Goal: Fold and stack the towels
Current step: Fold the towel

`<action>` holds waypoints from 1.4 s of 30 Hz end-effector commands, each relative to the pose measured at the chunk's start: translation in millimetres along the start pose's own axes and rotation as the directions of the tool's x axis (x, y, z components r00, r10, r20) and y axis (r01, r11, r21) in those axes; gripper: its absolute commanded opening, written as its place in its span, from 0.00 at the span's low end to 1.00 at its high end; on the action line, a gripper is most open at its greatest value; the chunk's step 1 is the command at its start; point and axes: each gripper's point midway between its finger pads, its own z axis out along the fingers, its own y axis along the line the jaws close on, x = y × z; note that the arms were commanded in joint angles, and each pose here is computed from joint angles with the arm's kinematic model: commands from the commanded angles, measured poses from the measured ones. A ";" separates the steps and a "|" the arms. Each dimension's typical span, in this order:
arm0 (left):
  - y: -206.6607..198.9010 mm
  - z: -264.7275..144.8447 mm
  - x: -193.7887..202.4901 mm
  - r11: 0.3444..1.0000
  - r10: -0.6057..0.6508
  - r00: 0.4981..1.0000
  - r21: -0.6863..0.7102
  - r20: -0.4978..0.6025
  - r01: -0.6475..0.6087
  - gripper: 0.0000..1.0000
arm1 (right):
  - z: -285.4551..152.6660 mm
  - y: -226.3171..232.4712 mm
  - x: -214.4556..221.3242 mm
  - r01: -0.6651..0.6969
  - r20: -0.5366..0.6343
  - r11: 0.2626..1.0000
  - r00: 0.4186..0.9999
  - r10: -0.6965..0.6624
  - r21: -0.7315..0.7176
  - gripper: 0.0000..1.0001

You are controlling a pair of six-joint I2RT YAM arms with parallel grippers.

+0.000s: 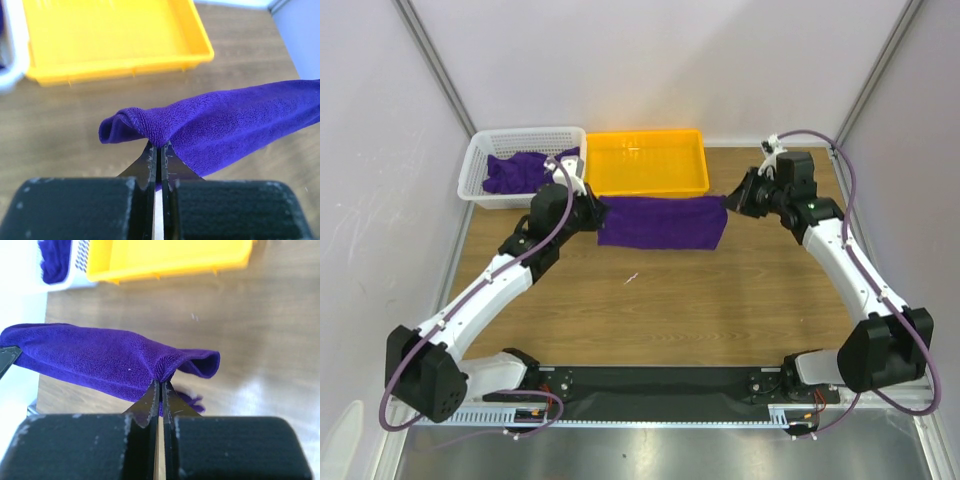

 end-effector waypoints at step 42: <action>-14.3 -51.7 68.9 0.975 -0.071 0.995 0.208 -0.065 0.083 0.00 | -42.7 -24.9 79.9 -0.120 -0.097 0.989 0.987 0.128 0.086 0.00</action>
